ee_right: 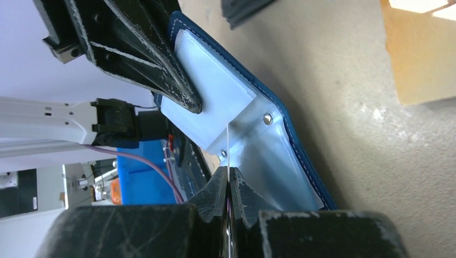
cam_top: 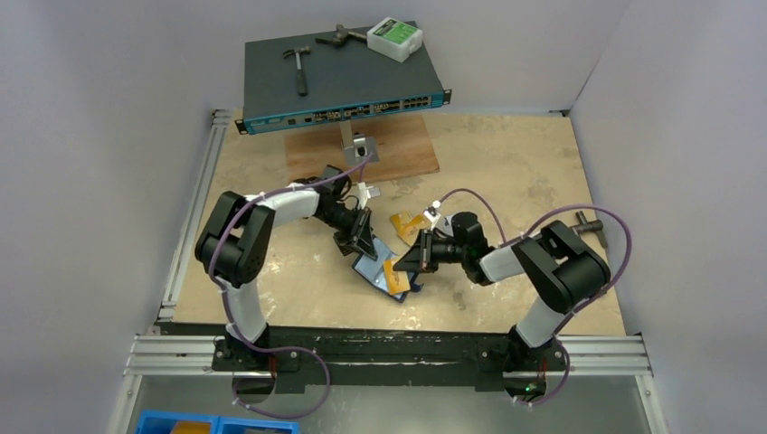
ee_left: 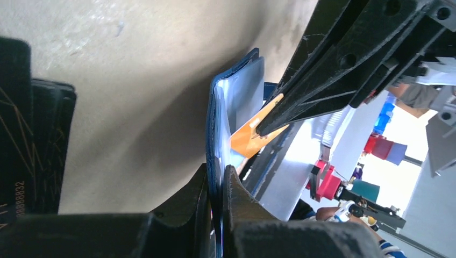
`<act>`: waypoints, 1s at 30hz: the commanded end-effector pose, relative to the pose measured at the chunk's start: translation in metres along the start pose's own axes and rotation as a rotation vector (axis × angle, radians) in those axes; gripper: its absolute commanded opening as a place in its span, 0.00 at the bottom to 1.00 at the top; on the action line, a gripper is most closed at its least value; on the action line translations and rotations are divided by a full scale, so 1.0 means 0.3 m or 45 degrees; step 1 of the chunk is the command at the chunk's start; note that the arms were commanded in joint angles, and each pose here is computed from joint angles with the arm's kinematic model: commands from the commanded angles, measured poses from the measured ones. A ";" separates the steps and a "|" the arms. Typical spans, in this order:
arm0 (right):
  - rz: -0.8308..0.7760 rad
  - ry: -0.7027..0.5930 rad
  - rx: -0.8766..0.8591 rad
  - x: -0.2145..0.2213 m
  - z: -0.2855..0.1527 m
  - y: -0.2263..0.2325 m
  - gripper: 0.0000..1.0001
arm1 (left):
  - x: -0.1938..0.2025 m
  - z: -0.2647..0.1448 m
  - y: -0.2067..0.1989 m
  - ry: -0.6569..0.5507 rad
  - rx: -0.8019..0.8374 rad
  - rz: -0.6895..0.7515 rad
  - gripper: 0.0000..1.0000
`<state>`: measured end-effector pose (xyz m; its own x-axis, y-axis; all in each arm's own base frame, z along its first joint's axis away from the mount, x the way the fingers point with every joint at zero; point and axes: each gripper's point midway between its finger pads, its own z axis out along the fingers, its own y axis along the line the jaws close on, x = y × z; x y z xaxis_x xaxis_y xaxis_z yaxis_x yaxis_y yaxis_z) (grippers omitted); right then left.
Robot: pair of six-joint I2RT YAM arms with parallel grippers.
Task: Put the credit cards into the card holder
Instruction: Insert the credit card into the card holder.
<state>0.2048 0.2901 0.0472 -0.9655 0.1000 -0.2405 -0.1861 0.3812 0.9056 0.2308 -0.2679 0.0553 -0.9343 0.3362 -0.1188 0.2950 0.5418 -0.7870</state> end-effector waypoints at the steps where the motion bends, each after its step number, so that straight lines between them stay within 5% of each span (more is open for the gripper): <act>1: -0.151 -0.049 -0.062 -0.080 -0.037 0.111 0.00 | -0.084 -0.127 -0.244 -0.100 0.264 0.143 0.00; 7: -0.275 -0.250 0.043 -0.236 -0.180 0.199 0.00 | -0.149 -0.249 -0.381 -0.258 0.370 0.215 0.00; 16: -0.241 -0.667 0.125 -0.270 -0.317 0.196 0.00 | -0.122 -0.055 -0.142 -0.429 0.220 -0.081 0.00; 24: -0.218 -0.452 0.145 -0.181 -0.170 0.160 0.00 | -0.081 0.046 -0.025 -0.382 0.096 -0.207 0.07; 30: -0.144 -0.246 0.177 -0.093 -0.038 0.082 0.00 | -0.049 0.059 0.020 -0.334 0.000 -0.191 0.25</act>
<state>0.2161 0.2655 0.0761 -0.8822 0.2365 -0.4071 -0.2226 0.5524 0.8033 0.2366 -0.2831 0.0410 -0.9945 0.0231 -0.1018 0.0978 0.5452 -0.8326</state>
